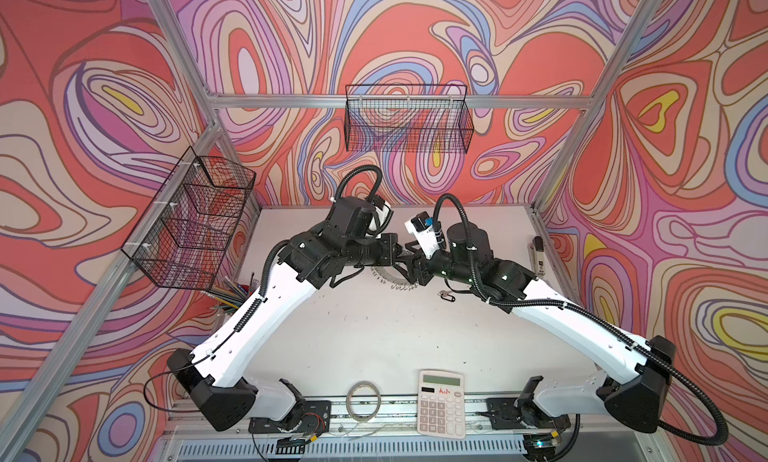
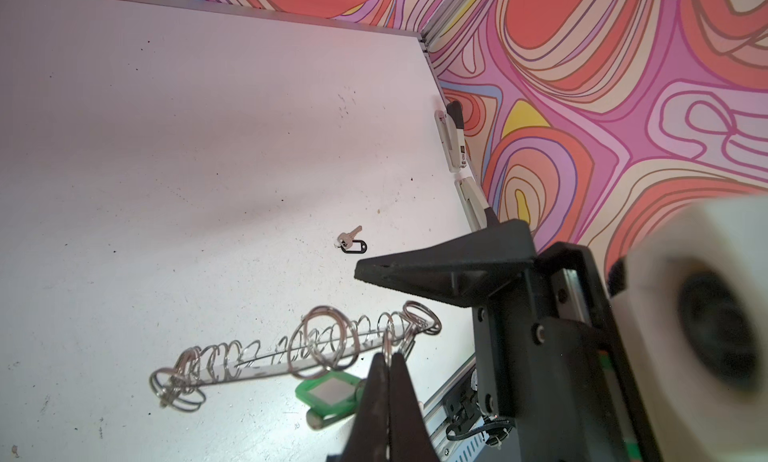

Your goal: Put the keys on the keyring

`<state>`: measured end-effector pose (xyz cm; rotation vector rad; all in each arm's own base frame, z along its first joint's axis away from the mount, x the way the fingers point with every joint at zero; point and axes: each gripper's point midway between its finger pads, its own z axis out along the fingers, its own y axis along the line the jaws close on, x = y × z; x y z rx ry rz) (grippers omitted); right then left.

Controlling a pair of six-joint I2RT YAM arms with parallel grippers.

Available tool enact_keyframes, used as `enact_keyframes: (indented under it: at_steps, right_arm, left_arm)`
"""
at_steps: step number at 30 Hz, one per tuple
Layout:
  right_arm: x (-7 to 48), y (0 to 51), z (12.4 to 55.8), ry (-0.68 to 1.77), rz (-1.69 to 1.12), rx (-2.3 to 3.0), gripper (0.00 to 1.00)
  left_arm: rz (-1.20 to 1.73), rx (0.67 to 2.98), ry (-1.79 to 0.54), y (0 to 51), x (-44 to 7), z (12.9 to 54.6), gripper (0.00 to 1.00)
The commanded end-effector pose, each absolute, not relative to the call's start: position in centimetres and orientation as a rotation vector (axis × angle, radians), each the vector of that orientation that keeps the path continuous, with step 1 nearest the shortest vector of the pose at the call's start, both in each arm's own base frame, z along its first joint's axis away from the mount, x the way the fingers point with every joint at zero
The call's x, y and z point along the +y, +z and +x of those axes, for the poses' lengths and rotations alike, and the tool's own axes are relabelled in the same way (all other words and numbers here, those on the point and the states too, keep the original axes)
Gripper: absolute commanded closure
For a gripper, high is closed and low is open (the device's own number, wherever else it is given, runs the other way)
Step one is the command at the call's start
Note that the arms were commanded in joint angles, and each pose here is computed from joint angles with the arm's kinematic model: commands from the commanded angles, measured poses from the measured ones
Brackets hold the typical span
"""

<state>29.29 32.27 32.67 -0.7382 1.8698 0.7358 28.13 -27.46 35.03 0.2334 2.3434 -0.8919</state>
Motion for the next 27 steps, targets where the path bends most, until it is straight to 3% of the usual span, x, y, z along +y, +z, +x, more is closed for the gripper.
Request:
enact_keyframes:
  at_steps: [1, 18, 27]
  right_arm:
    - [31.1, 34.4, 31.0, 0.668, -0.611, 1.814, 0.34]
    - [30.3, 33.3, 29.3, 0.648, -0.693, 1.871, 0.69]
    - [29.6, 32.9, 28.6, 0.627, -0.721, 1.888, 0.69]
  left_arm:
    - [0.246, 2.338, -0.938, 36.1, -27.6, 27.2, 1.0]
    - [0.302, 2.343, -0.923, 36.2, -27.3, 26.5, 1.0]
    - [0.343, 2.344, -0.919, 36.6, -27.2, 26.0, 1.0]
